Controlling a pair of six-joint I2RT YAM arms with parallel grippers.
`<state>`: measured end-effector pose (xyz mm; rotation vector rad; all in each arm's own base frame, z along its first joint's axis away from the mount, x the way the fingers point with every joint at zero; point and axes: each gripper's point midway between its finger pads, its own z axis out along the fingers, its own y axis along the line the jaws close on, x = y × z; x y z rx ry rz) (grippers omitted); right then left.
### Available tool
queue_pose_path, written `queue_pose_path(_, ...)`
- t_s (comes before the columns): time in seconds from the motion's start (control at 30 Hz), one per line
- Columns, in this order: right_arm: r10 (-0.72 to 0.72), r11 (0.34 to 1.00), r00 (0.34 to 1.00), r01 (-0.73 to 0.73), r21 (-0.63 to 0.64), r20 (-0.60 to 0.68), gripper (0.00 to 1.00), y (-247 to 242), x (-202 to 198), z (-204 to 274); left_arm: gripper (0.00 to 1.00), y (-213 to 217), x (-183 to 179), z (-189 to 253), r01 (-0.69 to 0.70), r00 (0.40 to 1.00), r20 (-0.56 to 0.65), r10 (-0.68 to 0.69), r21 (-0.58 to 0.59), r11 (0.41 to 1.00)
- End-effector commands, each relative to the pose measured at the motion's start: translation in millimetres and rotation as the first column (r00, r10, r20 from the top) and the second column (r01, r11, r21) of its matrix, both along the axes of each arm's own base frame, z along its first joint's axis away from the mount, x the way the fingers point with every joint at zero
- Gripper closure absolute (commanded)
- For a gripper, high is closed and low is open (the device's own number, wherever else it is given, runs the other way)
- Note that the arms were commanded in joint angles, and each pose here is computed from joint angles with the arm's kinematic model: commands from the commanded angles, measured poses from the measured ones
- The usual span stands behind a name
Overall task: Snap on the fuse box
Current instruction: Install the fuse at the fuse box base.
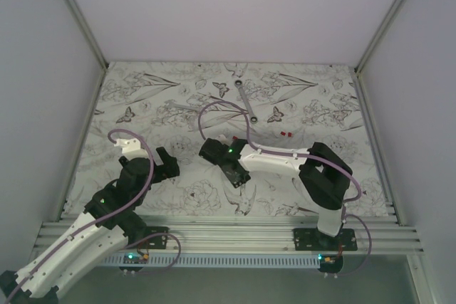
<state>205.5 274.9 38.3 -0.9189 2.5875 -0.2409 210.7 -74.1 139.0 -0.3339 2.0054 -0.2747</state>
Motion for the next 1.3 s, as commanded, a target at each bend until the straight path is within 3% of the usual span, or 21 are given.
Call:
queue_pose_path(0.0,-0.008,0.999,1.0,0.009,0.051,-0.023,0.82,9,-2,2,0.0,6,-2,-7,-0.022,1.0,-0.016,0.023,0.02,1.0)
queue_pose_path(0.9,-0.022,0.99,0.998,0.014,0.141,0.055,0.68,15,6,19,0.0,6,-2,-8,-0.02,1.0,-0.017,0.02,0.021,1.0)
queue_pose_path(1.27,-0.041,0.992,0.996,0.031,0.119,0.078,0.73,14,12,11,0.0,6,-2,-8,-0.021,1.0,-0.017,0.022,0.021,1.0)
